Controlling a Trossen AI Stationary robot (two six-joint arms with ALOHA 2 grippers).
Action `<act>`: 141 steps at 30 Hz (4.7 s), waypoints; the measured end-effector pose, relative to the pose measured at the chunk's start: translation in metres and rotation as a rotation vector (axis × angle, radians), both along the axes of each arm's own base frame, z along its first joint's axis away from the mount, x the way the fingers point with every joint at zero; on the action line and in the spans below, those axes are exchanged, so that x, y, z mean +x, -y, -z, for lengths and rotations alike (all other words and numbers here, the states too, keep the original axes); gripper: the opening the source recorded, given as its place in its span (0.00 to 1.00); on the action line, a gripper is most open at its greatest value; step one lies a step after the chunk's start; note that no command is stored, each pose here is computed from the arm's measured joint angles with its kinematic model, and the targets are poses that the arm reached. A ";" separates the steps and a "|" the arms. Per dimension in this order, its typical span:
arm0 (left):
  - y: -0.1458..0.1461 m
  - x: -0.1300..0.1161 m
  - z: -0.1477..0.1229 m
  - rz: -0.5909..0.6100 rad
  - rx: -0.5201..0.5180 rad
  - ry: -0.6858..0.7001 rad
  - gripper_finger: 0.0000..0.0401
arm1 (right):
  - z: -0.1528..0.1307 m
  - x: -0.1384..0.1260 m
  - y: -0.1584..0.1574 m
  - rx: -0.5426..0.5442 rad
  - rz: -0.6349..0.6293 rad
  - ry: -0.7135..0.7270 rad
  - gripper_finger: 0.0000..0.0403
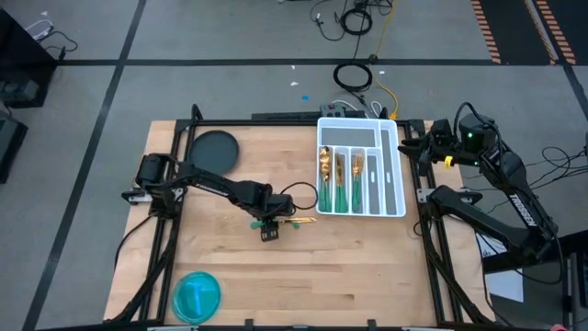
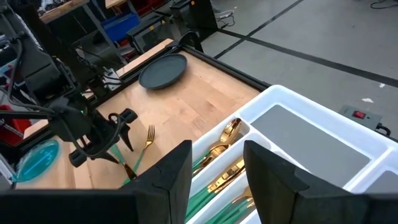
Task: Sort silverware
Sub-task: Put the green knife on the silverware organizer
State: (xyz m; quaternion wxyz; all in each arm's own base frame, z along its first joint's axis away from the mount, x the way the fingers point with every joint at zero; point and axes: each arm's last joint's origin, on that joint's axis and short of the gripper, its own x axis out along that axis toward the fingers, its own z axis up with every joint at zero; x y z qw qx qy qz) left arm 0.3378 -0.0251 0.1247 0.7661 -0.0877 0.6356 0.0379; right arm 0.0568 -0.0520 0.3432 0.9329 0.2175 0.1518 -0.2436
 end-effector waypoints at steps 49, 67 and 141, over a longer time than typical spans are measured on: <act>0.000 -0.051 -0.094 -0.441 -0.132 0.138 0.05 | 0.000 0.000 0.000 0.012 0.007 0.007 0.35; -0.009 -0.058 -0.112 -1.135 -0.074 0.174 0.05 | 0.000 0.000 0.000 0.013 0.010 0.006 0.35; -0.106 0.091 -0.143 -1.087 -0.470 0.726 0.04 | 0.000 0.000 0.000 -0.015 -0.004 -0.006 0.35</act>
